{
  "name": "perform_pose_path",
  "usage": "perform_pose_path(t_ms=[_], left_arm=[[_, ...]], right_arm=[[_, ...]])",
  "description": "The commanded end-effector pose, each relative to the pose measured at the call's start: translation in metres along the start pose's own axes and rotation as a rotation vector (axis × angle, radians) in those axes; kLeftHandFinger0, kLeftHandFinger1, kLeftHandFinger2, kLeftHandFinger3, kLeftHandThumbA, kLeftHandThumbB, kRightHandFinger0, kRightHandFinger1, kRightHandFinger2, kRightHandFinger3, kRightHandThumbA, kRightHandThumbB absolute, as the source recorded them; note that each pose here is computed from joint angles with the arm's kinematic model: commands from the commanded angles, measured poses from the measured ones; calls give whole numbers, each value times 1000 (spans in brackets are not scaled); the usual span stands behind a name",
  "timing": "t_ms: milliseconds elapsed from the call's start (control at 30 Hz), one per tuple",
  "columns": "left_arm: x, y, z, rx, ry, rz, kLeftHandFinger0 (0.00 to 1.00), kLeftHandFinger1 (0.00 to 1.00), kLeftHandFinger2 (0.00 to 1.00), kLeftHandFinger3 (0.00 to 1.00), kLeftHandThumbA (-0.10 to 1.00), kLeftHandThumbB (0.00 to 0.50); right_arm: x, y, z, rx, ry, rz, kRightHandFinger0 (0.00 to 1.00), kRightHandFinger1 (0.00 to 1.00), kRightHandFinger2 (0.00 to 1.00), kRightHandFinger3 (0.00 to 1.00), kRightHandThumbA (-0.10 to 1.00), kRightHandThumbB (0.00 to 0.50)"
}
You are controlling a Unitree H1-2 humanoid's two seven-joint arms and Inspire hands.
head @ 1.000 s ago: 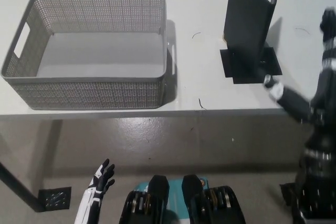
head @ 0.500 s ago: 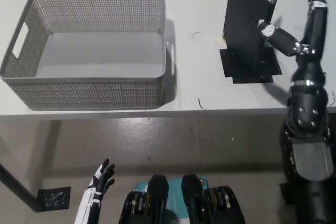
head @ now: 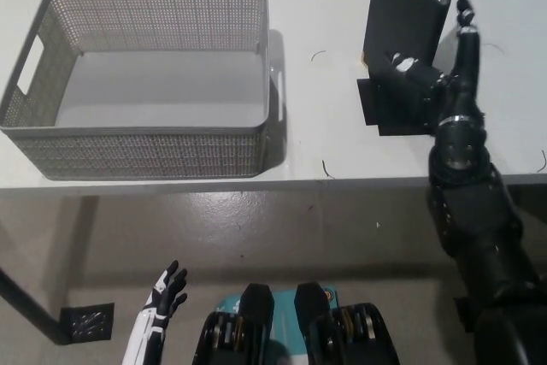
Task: A notebook is kept standing on the table on the right hand side and a container is kept on the left hand side and the robot uses its right hand to grab the notebook and places it in the container
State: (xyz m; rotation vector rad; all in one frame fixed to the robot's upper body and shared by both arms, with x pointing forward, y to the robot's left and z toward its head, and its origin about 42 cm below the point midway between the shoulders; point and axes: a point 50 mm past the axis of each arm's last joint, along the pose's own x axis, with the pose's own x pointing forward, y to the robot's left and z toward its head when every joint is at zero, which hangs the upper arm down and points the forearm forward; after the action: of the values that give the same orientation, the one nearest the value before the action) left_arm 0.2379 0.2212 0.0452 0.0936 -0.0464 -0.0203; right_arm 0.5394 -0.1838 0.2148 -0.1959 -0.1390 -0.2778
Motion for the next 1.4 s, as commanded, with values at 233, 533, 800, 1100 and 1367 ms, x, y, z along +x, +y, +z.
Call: perform_pose_path(t_ms=[233,533,800,1100,1367], left_arm=[[5,-5,6,8,-70,-29,1000,1000,1000,1000,1000,185],[10,1,11,-19,-78,-34,1000,1000,1000,1000,1000,169],[7,0,9,-11,-67,-32,1000,1000,1000,1000,1000,170],[6,3,7,11,-75,-33,1000,1000,1000,1000,1000,143],[5,0,7,1,-62,-27,1000,1000,1000,1000,1000,192]], right_arm=[[51,17,77,324,185,-78,763,777,768,655,174,302],[52,15,80,544,160,-126,0,79,605,729,-100,60],[52,4,69,561,174,-181,0,255,718,782,-100,80],[65,0,142,984,27,-131,0,209,684,800,-100,65],[38,12,251,1075,-211,85,0,211,737,935,-100,55]])
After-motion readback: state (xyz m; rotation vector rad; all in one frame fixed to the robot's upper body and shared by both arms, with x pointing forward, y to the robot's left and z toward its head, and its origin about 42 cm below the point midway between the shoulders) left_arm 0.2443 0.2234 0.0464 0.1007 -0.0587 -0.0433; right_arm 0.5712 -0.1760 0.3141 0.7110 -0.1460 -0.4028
